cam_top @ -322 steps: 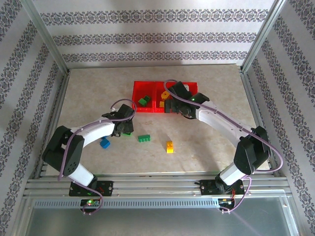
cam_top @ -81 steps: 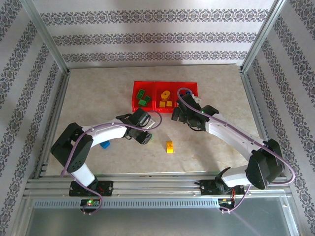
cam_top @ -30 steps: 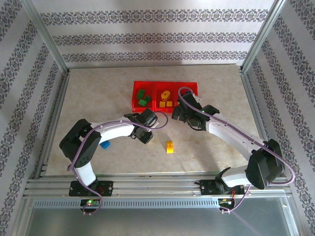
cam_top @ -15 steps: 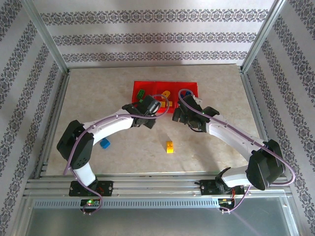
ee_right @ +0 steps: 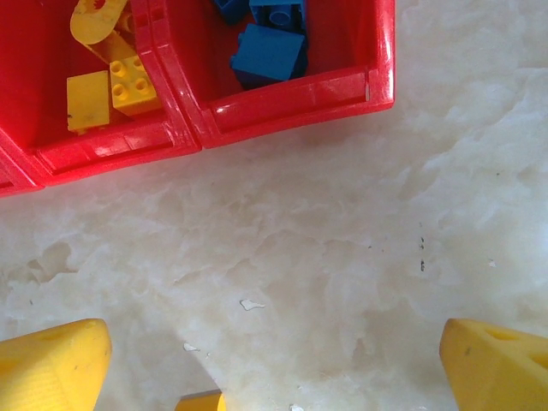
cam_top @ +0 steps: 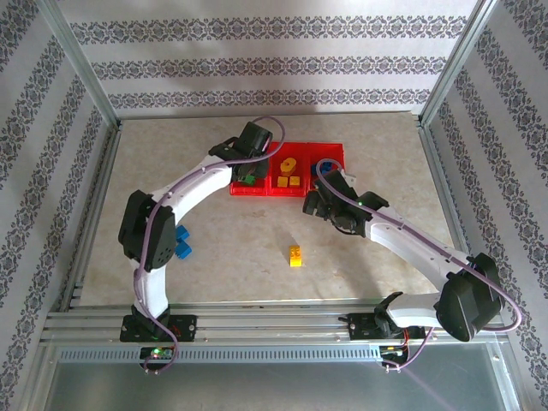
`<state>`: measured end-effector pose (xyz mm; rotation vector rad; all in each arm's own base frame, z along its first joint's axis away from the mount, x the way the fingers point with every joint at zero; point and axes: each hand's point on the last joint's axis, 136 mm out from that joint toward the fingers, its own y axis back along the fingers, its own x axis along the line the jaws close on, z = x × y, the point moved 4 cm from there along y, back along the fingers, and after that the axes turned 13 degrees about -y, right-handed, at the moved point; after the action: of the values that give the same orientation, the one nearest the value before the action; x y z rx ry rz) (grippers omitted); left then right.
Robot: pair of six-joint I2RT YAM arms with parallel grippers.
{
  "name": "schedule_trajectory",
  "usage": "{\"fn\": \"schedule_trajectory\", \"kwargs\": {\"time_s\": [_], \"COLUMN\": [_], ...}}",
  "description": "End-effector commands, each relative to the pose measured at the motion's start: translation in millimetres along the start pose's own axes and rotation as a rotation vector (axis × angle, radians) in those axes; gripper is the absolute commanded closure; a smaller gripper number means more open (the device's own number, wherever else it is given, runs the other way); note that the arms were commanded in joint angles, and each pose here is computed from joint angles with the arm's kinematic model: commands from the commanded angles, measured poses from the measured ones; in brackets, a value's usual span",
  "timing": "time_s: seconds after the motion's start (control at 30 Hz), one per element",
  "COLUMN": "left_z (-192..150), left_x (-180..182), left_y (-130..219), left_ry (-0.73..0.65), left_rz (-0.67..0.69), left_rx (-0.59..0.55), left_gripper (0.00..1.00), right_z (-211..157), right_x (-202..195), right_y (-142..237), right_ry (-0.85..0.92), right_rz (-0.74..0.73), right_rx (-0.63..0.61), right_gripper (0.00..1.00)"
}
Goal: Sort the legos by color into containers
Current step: Place the lego in the container.
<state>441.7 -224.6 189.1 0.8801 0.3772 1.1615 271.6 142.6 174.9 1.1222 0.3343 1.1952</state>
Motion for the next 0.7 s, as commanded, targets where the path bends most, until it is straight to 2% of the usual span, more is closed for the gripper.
{"fn": "schedule_trajectory", "kwargs": {"time_s": [0.0, 0.37, 0.67], "left_z": [-3, -2, 1], "left_x": [16, 29, 27], "left_y": [-13, -52, -75], "left_ry": [0.079, 0.171, 0.21], "left_rz": [0.025, 0.024, 0.002], "left_rx": [0.056, 0.091, 0.091], "left_gripper": [0.72, 0.71, 0.67], "right_z": [-5, -33, -72], "right_x": [-3, -8, -6], "right_y": [2, -5, -7], "right_ry": [-0.005, 0.035, 0.1], "right_rz": [0.0, -0.035, -0.051], "right_rx": [-0.005, 0.064, 0.135], "right_gripper": [0.02, 0.02, 0.02]}}
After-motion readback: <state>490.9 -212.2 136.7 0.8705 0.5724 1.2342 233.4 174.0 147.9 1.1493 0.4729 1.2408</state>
